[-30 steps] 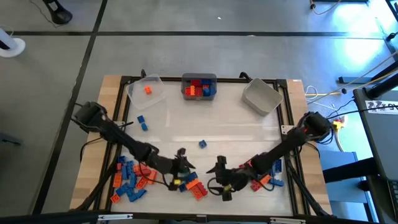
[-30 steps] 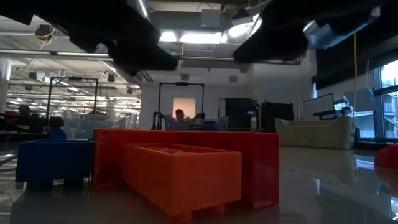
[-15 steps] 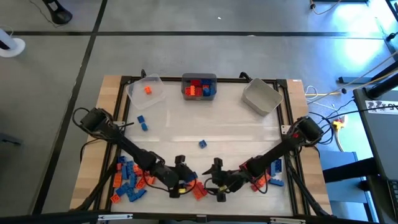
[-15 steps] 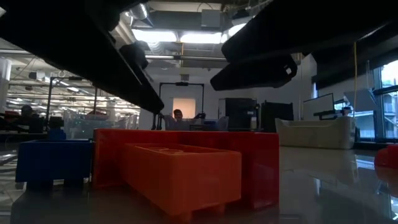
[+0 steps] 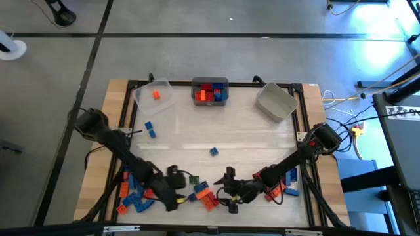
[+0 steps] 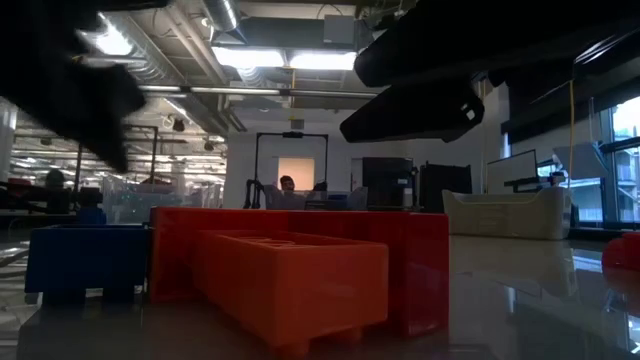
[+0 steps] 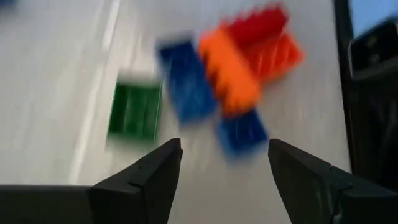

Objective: Sort blocks by size

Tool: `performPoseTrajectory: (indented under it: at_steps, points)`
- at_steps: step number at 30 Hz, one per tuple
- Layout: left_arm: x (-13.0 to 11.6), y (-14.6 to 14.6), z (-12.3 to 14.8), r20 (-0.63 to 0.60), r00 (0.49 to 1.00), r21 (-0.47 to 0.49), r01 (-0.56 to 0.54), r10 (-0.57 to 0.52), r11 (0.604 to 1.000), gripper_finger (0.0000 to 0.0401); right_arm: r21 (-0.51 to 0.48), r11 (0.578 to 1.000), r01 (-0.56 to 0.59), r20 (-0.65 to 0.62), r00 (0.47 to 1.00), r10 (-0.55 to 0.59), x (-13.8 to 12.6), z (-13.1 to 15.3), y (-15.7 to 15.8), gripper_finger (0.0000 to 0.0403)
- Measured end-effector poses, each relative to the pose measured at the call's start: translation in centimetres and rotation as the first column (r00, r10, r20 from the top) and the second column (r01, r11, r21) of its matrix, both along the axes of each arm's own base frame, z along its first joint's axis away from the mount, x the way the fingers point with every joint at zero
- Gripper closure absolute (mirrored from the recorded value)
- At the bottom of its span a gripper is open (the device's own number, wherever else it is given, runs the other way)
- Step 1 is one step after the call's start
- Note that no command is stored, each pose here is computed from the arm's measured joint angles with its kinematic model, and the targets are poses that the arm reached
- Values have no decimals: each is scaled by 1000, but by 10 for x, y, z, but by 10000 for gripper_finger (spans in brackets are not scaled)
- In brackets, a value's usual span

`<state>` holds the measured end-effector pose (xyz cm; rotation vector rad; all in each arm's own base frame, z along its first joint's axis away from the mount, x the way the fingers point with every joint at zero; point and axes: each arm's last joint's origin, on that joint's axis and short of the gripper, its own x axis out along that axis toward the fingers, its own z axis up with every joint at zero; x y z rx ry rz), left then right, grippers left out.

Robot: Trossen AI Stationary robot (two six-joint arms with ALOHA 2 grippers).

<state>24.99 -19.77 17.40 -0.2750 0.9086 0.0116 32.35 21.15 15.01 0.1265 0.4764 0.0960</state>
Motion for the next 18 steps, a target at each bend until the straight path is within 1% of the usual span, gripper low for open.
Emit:
performPoseTrajectory:
  at_steps: [3, 6, 8, 12, 18]
  points:
    - [-21, 0, 5, -136, 985, -68, -119, 109, 991, 172, 0, 1000, 0, 0, 1000, 0, 0, 0, 0, 104]
    - [-37, 0, 6, -271, 940, -113, -244, 207, 963, 172, 0, 1000, 0, 0, 1000, 0, 0, 0, 0, 104]
    - [-43, -2, 5, -333, 912, -132, -299, 241, 945, 172, 0, 1000, 0, 1, 1000, 0, 0, 0, 0, 104]
    - [-50, -5, 4, -401, 877, -150, -350, 267, 925, 172, 0, 1000, 0, 1, 1000, 0, 0, 0, 0, 104]
    - [-55, -4, 8, -430, 856, -151, -380, 285, 913, 172, 0, 1000, 0, 0, 1000, 0, 0, 0, 0, 104]
